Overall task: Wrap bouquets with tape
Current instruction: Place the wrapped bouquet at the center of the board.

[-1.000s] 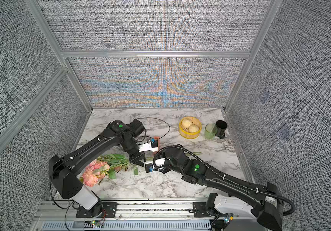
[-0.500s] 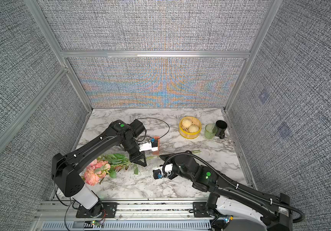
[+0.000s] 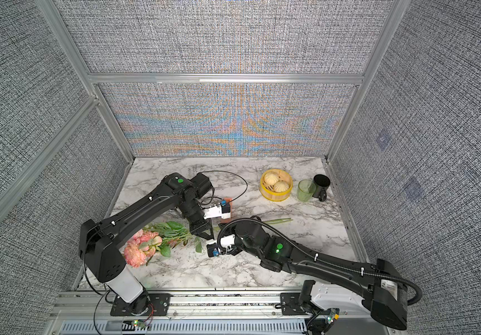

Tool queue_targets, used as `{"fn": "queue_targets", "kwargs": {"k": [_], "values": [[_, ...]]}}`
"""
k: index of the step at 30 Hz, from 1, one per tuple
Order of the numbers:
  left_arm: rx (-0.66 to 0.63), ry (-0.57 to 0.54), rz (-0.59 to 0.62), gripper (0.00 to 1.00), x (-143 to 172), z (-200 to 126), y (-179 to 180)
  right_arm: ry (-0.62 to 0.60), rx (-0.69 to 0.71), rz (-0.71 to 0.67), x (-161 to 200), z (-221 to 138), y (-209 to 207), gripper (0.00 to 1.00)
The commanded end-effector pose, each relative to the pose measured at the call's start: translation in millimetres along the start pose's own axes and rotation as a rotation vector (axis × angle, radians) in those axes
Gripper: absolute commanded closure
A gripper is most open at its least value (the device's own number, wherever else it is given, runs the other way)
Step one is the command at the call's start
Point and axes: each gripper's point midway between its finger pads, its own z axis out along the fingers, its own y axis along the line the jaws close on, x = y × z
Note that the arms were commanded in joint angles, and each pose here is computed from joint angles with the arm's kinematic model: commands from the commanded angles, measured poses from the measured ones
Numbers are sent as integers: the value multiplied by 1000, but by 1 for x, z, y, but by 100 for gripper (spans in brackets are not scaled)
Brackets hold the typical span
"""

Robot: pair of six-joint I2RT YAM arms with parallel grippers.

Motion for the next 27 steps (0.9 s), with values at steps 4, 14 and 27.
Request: {"fn": "queue_targets", "kwargs": {"k": [4,14,27], "values": [[29,-6,-1,100,-2,-2,-4,58,53,13,10,-1,-8,95],[-24,-92,34,81,-19,-20,-5,89,0,36,17,2,5,100],[-229,-242,55,27,-36,-56,7,116,-46,201,28,23,10,100]]}}
